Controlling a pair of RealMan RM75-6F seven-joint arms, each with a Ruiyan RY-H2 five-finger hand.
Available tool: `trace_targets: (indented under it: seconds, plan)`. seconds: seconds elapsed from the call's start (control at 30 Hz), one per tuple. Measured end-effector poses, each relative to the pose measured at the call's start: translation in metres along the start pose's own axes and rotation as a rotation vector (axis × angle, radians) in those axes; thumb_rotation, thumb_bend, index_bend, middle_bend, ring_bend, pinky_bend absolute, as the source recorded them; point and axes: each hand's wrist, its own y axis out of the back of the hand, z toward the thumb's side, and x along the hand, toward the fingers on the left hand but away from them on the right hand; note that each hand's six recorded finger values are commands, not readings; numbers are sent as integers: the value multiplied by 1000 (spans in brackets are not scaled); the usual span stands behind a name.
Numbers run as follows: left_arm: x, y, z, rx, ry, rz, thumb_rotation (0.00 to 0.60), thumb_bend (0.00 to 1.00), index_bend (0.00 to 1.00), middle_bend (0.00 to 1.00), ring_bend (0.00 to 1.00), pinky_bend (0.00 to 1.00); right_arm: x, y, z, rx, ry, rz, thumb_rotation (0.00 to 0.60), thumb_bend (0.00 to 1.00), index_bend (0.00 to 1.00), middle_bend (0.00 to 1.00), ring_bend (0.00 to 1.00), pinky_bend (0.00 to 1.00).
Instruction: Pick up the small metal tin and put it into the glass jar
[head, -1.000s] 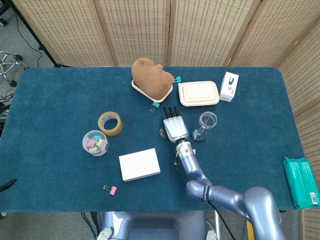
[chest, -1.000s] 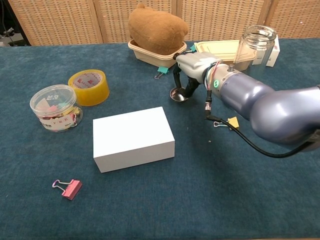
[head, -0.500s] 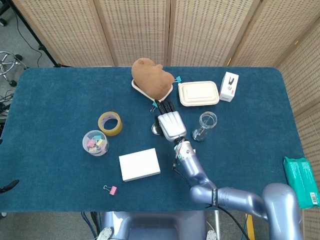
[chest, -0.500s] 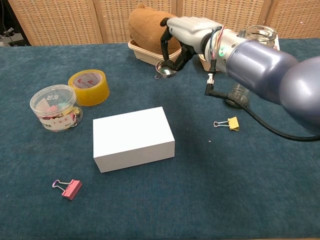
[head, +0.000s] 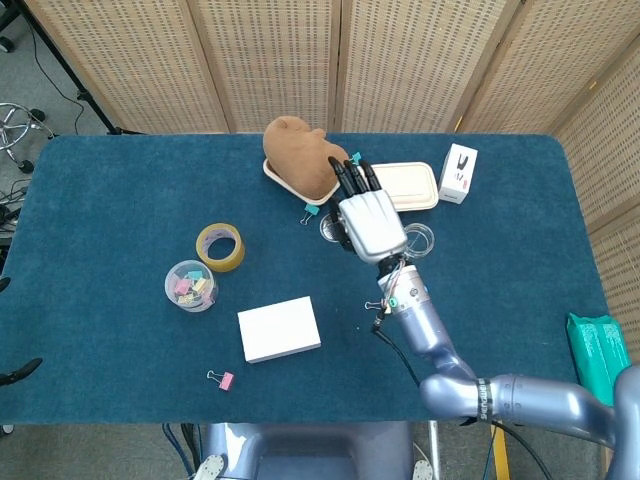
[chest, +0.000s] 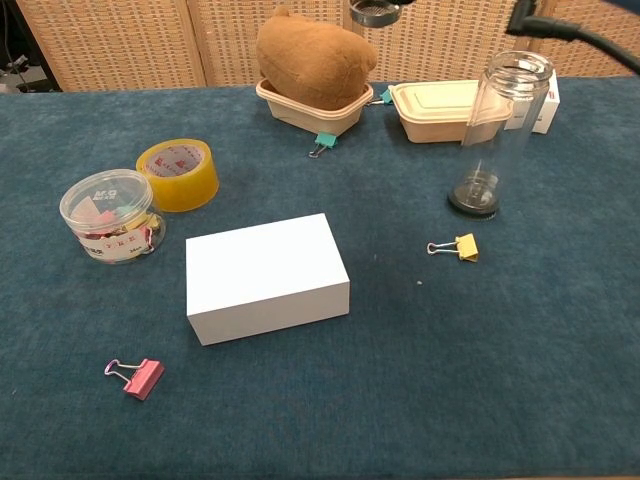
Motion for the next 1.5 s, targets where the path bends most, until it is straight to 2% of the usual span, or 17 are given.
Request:
trace_targets:
  seconds: [0.27, 0.43, 0.67, 0.93, 1.5]
  plan:
    - [0, 1, 2, -3, -2, 6, 600, 0, 0, 0, 0, 0, 27, 19, -56, 48, -86, 19, 600, 606, 683, 0, 0, 0]
    - [0, 1, 4, 1, -7, 14, 600, 0, 0, 0, 0, 0, 45, 16, -89, 51, -135, 44, 600, 627, 685, 0, 0, 0]
    - [1, -1, 6, 10, -8, 15, 600, 0, 0, 0, 0, 0, 51, 8, -114, 50, -172, 56, 600, 630, 686, 0, 0, 0]
    - [3, -1, 7, 17, -8, 21, 600, 0, 0, 0, 0, 0, 53, -1, -129, 53, -195, 65, 600, 633, 685, 0, 0, 0]
    - [2, -1, 7, 15, -9, 23, 600, 0, 0, 0, 0, 0, 52, -18, -122, 54, -188, 102, 600, 653, 682, 0, 0, 0]
